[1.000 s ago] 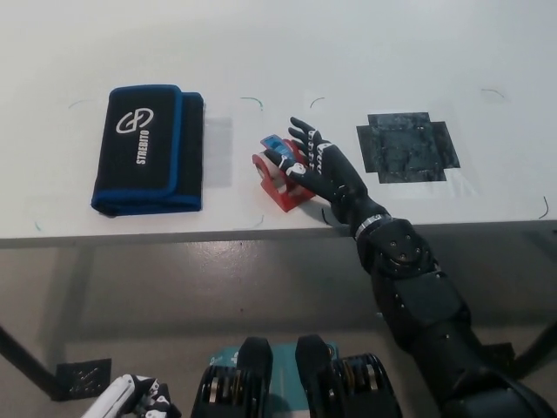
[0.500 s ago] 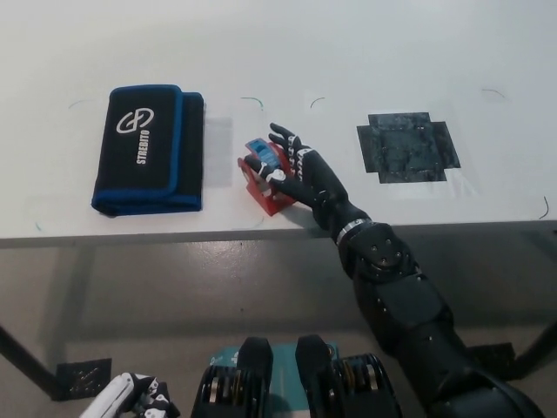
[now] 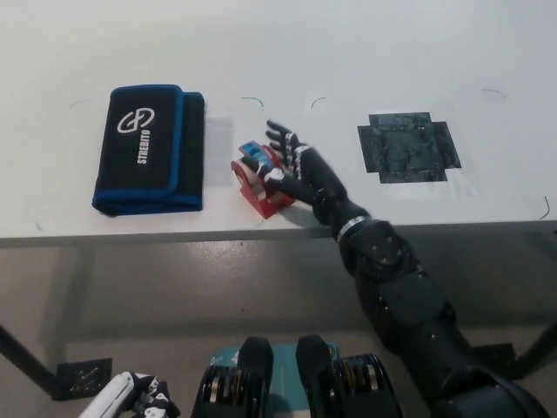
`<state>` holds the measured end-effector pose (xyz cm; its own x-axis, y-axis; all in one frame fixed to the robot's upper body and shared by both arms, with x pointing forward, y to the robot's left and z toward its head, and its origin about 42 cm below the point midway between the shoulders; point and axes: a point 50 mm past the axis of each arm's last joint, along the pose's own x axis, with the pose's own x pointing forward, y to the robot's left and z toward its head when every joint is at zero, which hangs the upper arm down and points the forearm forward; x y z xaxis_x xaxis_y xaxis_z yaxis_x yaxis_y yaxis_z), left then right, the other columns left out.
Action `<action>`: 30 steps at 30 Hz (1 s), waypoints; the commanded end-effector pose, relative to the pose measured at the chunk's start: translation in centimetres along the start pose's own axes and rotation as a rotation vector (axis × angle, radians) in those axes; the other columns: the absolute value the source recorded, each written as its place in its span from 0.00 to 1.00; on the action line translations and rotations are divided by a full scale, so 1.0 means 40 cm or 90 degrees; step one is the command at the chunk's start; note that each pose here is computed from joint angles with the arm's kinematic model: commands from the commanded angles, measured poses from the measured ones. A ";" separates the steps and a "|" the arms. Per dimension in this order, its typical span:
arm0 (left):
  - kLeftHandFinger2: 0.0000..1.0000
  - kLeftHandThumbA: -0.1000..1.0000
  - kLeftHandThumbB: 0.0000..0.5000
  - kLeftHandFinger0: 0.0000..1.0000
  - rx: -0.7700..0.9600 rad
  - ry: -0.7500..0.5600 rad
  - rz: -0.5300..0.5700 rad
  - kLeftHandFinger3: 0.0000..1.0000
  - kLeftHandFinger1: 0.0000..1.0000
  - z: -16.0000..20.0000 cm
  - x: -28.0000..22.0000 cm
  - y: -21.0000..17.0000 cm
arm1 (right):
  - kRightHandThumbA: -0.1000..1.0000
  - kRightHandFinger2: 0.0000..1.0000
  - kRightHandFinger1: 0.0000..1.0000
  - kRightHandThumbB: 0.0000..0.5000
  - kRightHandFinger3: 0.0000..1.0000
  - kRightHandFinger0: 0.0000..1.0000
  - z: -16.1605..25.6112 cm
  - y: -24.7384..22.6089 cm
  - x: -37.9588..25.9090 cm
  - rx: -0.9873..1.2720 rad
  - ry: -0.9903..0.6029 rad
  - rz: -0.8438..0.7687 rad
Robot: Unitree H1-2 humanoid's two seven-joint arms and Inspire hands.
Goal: Use the right hand to move the tape on the right hand side to the notebook on the left hand side
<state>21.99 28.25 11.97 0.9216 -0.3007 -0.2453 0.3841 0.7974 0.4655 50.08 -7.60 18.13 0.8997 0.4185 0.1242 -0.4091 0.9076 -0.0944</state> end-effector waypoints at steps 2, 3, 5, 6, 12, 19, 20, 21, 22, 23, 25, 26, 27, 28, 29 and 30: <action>0.45 0.46 0.09 0.42 0.017 -0.019 0.001 0.55 0.40 0.017 -0.009 0.024 | 0.92 1.00 1.00 1.00 1.00 1.00 0.109 -0.099 0.011 -0.059 -0.082 -0.011; 0.45 0.46 0.09 0.42 0.017 -0.016 0.000 0.55 0.40 0.018 -0.009 0.024 | 0.93 1.00 1.00 1.00 1.00 1.00 0.123 -0.133 -0.003 -0.086 -0.098 -0.025; 0.45 0.46 0.09 0.42 0.020 -0.015 -0.003 0.56 0.40 0.017 -0.009 0.025 | 0.94 1.00 1.00 1.00 1.00 1.00 0.140 -0.172 -0.024 -0.112 -0.105 -0.031; 0.45 0.46 0.09 0.41 0.018 -0.013 -0.002 0.56 0.40 0.017 -0.009 0.025 | 0.93 1.00 1.00 1.00 1.00 1.00 0.153 -0.197 -0.040 -0.115 -0.113 -0.036; 0.45 0.52 0.11 0.41 0.030 -0.015 -0.003 0.55 0.39 0.011 -0.005 0.024 | 0.97 1.00 1.00 1.00 1.00 1.00 0.225 -0.321 -0.164 -0.182 -0.175 -0.083; 0.44 0.50 0.11 0.41 0.022 -0.011 -0.005 0.54 0.39 0.007 -0.003 0.024 | 0.95 1.00 1.00 1.00 1.00 1.00 0.298 -0.332 -0.360 -0.235 -0.234 -0.098; 0.44 0.50 0.11 0.41 0.021 -0.010 -0.005 0.54 0.39 0.005 -0.002 0.024 | 0.95 1.00 1.00 1.00 1.00 1.00 0.299 -0.329 -0.378 -0.236 -0.236 -0.099; 0.44 0.50 0.10 0.41 0.019 -0.009 -0.006 0.54 0.39 0.004 -0.001 0.024 | 0.94 1.00 1.00 1.00 1.00 1.00 0.298 -0.324 -0.406 -0.236 -0.238 -0.100; 0.45 0.48 0.09 0.42 0.018 -0.009 -0.005 0.54 0.39 0.003 0.001 0.024 | 0.96 1.00 1.00 1.00 1.00 1.00 0.286 -0.316 -0.462 -0.249 -0.239 -0.100; 0.45 0.48 0.10 0.42 0.018 -0.009 -0.005 0.54 0.39 0.002 0.003 0.025 | 0.96 1.00 1.00 1.00 1.00 1.00 0.285 -0.314 -0.468 -0.250 -0.238 -0.101; 0.45 0.48 0.09 0.41 0.022 -0.009 -0.004 0.54 0.39 0.002 0.006 0.028 | 0.95 1.00 1.00 0.97 1.00 1.00 0.260 -0.306 -0.520 -0.256 -0.232 -0.095; 0.45 0.48 0.08 0.41 0.022 -0.006 -0.004 0.55 0.40 0.001 0.006 0.029 | 0.94 1.00 1.00 0.94 1.00 1.00 0.245 -0.298 -0.545 -0.246 -0.218 -0.098; 0.46 0.47 0.07 0.42 0.022 -0.006 -0.004 0.55 0.40 0.003 0.005 0.030 | 0.94 1.00 1.00 0.90 1.00 1.00 0.235 -0.294 -0.560 -0.242 -0.211 -0.101; 0.45 0.44 0.06 0.42 0.022 -0.005 -0.005 0.55 0.40 0.003 0.002 0.029 | 0.94 1.00 1.00 0.83 1.00 1.00 0.179 -0.278 -0.624 -0.237 -0.178 -0.101; 0.44 0.43 0.07 0.41 0.023 -0.006 -0.005 0.54 0.39 0.004 0.002 0.029 | 0.96 1.00 1.00 0.77 1.00 1.00 0.152 -0.271 -0.655 -0.237 -0.158 -0.098; 0.44 0.45 0.08 0.40 0.024 -0.007 -0.005 0.54 0.39 0.002 0.003 0.031 | 0.97 1.00 1.00 0.75 1.00 1.00 0.123 -0.264 -0.678 -0.236 -0.134 -0.091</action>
<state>22.21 28.47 11.62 0.9207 -0.2934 -0.2575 0.3840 0.7987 0.4633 33.81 -26.57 21.70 0.8710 0.3035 0.3862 -0.1502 0.9131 -0.3790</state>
